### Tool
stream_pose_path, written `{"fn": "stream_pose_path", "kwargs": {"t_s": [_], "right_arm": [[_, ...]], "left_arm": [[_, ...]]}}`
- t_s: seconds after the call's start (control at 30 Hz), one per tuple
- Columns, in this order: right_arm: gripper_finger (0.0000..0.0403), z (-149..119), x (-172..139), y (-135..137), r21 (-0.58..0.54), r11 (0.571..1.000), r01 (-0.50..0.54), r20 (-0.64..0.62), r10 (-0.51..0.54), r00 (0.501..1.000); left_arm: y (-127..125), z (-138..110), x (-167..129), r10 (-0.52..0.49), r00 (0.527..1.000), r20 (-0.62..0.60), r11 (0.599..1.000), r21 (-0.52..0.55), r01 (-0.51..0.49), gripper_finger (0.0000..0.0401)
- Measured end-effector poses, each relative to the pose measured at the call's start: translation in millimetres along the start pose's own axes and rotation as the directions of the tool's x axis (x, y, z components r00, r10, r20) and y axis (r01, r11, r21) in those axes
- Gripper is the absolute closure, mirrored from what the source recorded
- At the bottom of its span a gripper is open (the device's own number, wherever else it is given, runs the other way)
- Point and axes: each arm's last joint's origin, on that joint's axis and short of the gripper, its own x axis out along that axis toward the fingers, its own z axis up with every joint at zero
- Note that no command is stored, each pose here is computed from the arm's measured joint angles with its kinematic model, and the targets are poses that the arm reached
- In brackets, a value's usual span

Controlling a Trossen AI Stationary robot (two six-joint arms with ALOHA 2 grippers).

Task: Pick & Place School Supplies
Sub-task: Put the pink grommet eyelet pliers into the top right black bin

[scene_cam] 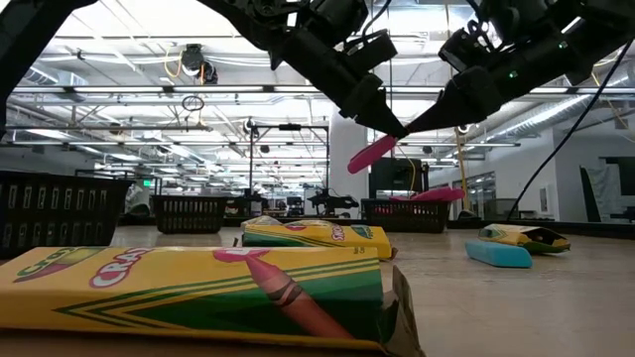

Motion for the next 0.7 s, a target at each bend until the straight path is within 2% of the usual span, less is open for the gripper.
{"fn": "stream_pose_path", "kwargs": {"t_s": [0.47, 0.57, 0.7], "right_arm": [[0.0317, 1.6, 0.7, -0.9, -0.022, 1.0, 0.017, 0.015, -0.017, 1.0], [0.0326, 0.9, 0.6, -1.0, -0.025, 1.0, 0.02, 0.007, -0.02, 1.0], [0.0316, -0.2, 0.6, -0.8, -0.029, 0.999, 0.017, -0.005, -0.017, 1.0]], "left_arm": [[-0.7, -0.5, 0.3, -0.013, 1.0, 0.002, 1.0, 0.001, 0.013, 0.0317], [-0.6, -0.7, 0.5, -0.013, 1.0, 0.003, 1.0, 0.001, 0.013, 0.0317], [-0.6, -0.4, 0.8, -0.011, 1.0, 0.007, 1.0, 0.001, 0.011, 0.0317]]}}
